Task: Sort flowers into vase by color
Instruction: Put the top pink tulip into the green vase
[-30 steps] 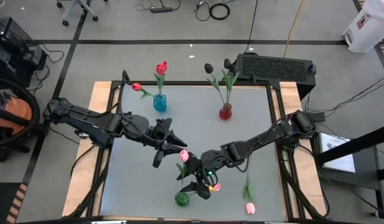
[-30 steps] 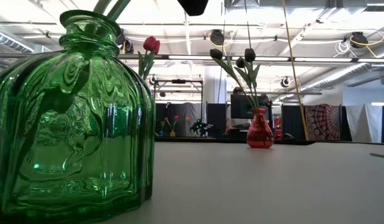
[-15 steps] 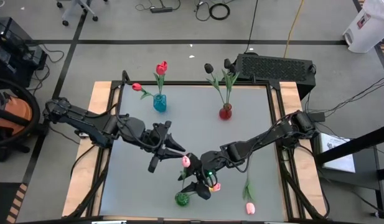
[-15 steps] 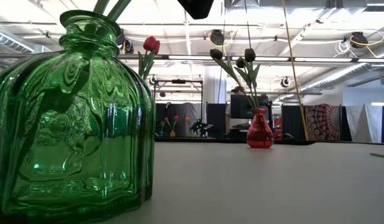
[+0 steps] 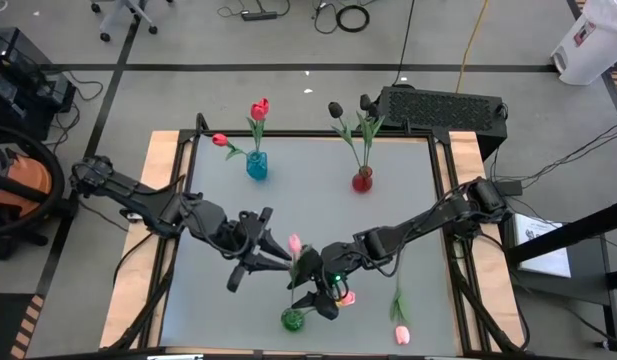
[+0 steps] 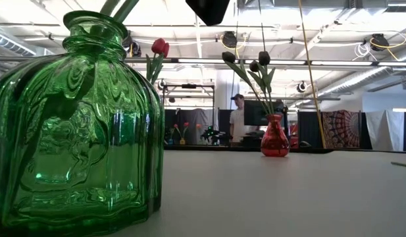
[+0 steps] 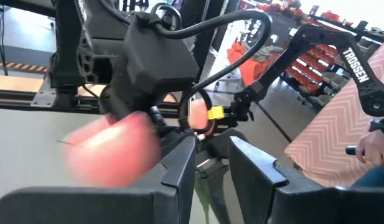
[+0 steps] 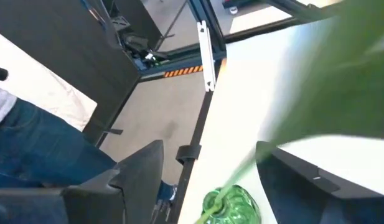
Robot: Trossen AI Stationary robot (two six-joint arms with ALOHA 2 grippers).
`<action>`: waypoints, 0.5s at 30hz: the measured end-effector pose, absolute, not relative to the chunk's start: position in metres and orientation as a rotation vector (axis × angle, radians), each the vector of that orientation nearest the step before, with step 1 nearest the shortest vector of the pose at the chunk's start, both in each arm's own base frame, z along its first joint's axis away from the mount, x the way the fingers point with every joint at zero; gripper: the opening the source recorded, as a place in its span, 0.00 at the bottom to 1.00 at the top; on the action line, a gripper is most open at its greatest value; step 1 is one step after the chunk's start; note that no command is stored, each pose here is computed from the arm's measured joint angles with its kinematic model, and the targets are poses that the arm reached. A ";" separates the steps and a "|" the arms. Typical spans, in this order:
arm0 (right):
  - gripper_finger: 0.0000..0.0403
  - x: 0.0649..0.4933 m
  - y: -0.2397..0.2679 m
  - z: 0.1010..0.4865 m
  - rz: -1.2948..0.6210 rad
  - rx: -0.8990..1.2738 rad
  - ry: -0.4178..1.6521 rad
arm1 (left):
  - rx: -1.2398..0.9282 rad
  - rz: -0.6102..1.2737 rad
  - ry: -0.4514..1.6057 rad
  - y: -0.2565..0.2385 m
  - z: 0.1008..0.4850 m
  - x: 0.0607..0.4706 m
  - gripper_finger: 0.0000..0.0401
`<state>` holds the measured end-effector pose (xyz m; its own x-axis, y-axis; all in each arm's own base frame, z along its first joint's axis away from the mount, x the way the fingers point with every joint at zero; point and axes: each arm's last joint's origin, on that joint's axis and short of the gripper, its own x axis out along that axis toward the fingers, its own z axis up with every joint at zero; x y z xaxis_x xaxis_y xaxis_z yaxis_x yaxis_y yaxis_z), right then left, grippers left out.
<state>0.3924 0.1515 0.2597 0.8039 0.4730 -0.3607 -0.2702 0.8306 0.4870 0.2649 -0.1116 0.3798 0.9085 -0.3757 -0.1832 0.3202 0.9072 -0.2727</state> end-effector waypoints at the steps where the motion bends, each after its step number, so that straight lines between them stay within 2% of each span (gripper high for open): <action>1: 0.61 0.392 0.151 0.259 0.410 0.432 0.499 | -0.240 -0.366 0.235 -0.113 0.380 0.264 0.25; 15: 0.61 0.392 0.150 0.258 0.402 0.429 0.512 | -0.229 -0.331 0.249 -0.116 0.378 0.262 0.25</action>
